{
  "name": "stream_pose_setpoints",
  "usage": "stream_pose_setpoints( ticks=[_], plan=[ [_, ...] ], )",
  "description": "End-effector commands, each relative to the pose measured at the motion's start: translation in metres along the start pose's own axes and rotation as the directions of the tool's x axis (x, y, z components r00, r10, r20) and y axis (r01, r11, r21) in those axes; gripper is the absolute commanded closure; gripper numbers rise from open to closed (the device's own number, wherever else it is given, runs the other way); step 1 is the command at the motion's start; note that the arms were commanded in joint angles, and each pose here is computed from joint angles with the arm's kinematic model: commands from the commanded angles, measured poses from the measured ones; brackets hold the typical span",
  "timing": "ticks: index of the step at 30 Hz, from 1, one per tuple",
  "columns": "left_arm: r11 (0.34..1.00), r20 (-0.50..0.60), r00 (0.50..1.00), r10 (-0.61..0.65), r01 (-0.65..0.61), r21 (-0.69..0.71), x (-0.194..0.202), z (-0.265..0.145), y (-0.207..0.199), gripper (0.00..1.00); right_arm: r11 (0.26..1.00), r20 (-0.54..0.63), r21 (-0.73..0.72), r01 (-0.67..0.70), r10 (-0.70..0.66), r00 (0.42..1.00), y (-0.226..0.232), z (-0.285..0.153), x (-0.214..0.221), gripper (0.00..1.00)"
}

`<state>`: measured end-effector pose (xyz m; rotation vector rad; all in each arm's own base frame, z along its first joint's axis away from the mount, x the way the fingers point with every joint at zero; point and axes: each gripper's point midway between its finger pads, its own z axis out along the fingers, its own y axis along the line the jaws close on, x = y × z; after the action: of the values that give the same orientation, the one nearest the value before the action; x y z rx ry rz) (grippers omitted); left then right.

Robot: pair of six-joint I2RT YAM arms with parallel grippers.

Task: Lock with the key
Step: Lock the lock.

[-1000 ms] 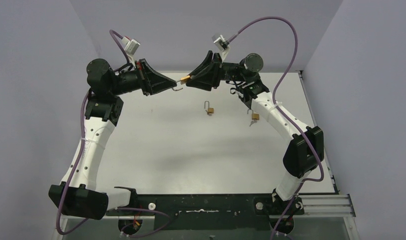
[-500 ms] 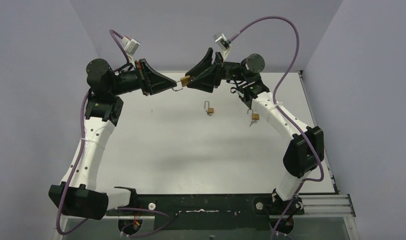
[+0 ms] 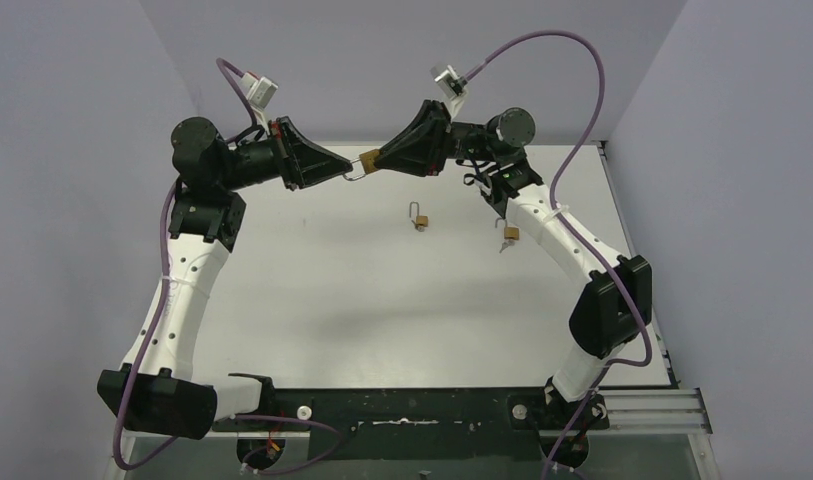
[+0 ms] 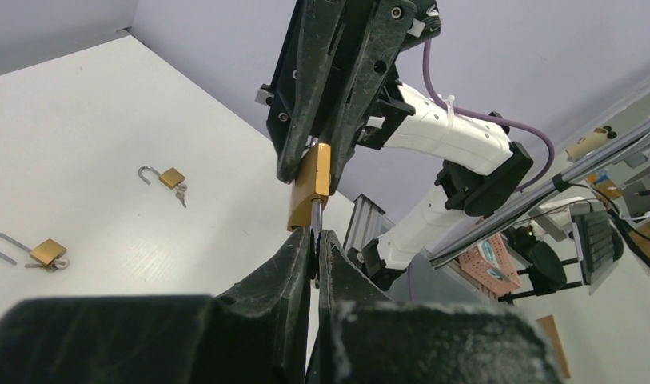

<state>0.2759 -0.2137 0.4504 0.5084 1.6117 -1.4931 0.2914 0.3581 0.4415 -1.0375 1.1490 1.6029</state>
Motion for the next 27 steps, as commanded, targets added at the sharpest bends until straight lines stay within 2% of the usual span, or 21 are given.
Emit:
stream_pose_setpoints(
  ticks=[1,6,13,14,16,19,21,27],
  plan=[
    [0.997,0.035,0.997,0.066,-0.067,0.024,-0.012,-0.002,-0.013,1.0,0.992,0.06,-0.039,0.116,-0.114,0.992,0.036,0.003,-0.036,1.0],
    [0.998,0.048,0.997,0.054,-0.054,0.007,-0.013,-0.003,-0.008,1.0,0.998,0.06,-0.033,0.053,-0.051,0.997,0.038,0.003,-0.039,1.0],
    [0.998,0.098,0.993,0.062,-0.061,-0.016,-0.018,-0.011,-0.007,1.0,0.997,0.093,0.07,-0.023,0.017,0.996,0.036,-0.009,-0.054,1.0],
    [0.999,0.102,0.994,0.049,-0.047,-0.015,-0.017,-0.012,-0.006,0.94,0.996,0.091,0.079,-0.032,0.025,0.996,0.036,-0.01,-0.055,1.0],
    [0.998,0.124,0.991,0.051,-0.053,0.014,-0.02,-0.013,-0.01,0.74,0.996,0.097,0.085,-0.036,0.027,0.995,0.04,-0.012,-0.06,1.0],
    [0.998,0.149,0.988,0.03,-0.039,0.058,-0.021,-0.014,-0.016,0.6,0.996,0.104,0.081,-0.042,0.034,0.994,0.046,-0.014,-0.067,1.0],
    [0.997,0.163,0.987,-0.001,-0.012,0.081,-0.023,-0.013,-0.018,0.42,0.996,0.106,0.077,-0.042,0.034,0.994,0.049,-0.014,-0.07,1.0],
    [0.986,0.208,0.975,-0.074,0.04,0.159,-0.031,-0.013,-0.024,0.4,0.996,0.108,0.064,-0.064,0.057,0.993,0.046,-0.013,-0.069,1.0]
  ],
)
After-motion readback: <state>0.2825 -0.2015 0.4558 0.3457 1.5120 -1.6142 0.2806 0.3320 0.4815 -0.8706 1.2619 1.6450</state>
